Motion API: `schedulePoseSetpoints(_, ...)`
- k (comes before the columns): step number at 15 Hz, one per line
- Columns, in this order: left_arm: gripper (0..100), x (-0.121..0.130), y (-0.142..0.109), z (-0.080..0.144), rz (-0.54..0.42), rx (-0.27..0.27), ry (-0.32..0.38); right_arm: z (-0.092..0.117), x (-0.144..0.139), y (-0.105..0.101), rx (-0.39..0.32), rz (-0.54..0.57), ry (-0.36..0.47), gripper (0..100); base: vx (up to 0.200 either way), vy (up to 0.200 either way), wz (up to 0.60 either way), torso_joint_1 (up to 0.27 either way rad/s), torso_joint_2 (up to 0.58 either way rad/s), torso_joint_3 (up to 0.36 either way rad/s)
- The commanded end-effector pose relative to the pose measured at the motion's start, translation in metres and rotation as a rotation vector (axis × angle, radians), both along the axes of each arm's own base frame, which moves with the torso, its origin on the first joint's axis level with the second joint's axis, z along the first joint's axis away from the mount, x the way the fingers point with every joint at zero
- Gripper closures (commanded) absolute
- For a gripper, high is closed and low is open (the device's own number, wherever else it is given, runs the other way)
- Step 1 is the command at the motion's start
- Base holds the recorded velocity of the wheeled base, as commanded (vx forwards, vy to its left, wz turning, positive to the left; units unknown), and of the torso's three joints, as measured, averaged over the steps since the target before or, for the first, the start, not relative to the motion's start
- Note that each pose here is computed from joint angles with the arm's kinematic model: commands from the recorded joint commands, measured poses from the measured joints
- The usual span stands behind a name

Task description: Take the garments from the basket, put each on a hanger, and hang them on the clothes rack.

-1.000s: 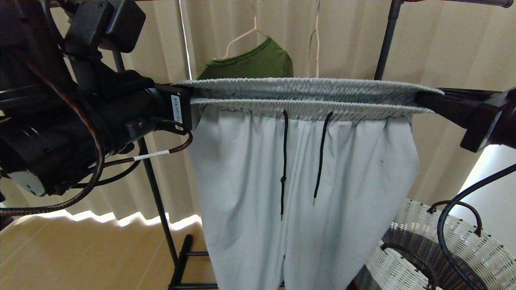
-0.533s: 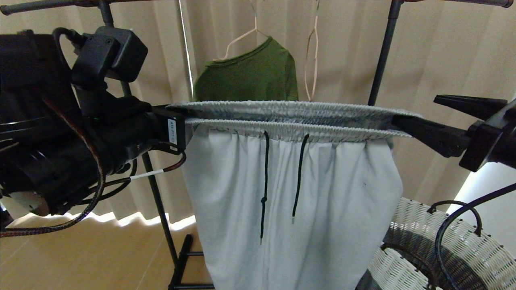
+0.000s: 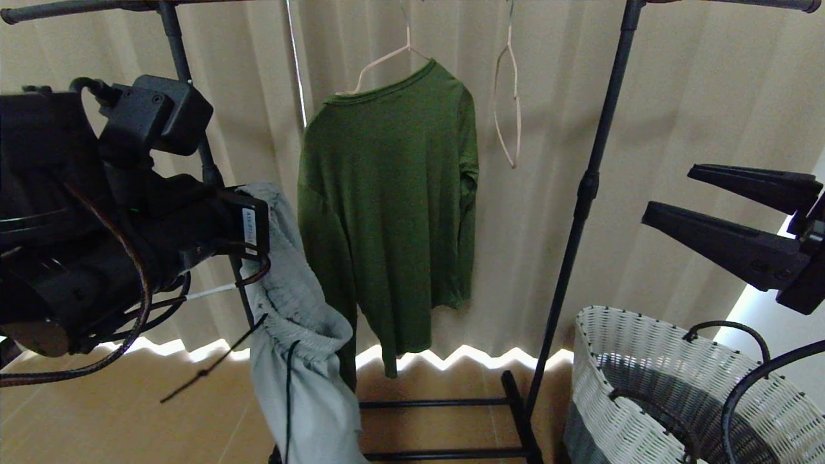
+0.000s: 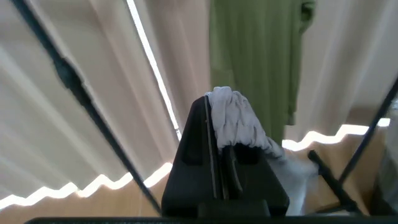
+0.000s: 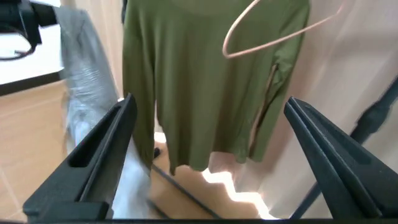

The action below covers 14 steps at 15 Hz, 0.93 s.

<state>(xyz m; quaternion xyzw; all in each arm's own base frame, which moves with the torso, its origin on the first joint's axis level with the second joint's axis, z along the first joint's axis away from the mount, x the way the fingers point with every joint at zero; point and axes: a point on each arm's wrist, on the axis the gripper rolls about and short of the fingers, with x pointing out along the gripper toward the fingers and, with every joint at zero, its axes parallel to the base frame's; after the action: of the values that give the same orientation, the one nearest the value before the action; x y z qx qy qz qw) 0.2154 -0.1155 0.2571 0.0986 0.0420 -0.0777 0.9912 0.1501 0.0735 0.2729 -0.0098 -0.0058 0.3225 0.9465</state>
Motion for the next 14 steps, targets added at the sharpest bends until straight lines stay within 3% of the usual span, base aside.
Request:
schedulePoseSetpoints(1,100,-0.001,0.003,0.000,0.006,-0.001,-0.002,-0.004,0.000,-0.002,-0.006,-0.019,0.009,0,0.000,0.000,0.00,0.000,0.00,0.000)
schedulePoseSetpoints(5,100,-0.010,0.022,-0.002,0.060,0.003,-0.003,-0.015,-0.005,-0.024,-0.034,-0.173,0.019,0,0.000,0.000,0.00,0.000,0.00,0.000)
schedulePoseSetpoints(8,100,-0.023,0.029,-0.006,0.037,0.000,-0.002,-0.038,-0.006,-0.037,-0.061,-0.366,0.085,0,0.000,0.000,0.00,0.000,0.00,0.000)
schedulePoseSetpoints(11,100,-0.047,0.032,0.003,-0.092,-0.036,-0.045,-0.054,-0.012,-0.042,-0.065,-0.415,0.099,0,0.000,0.000,0.00,0.000,0.00,0.000)
schedulePoseSetpoints(14,100,-0.056,0.043,-0.004,-0.082,-0.038,-0.038,-0.068,-0.019,-0.048,-0.054,-0.449,0.079,0,0.000,0.000,0.00,0.000,0.00,0.000)
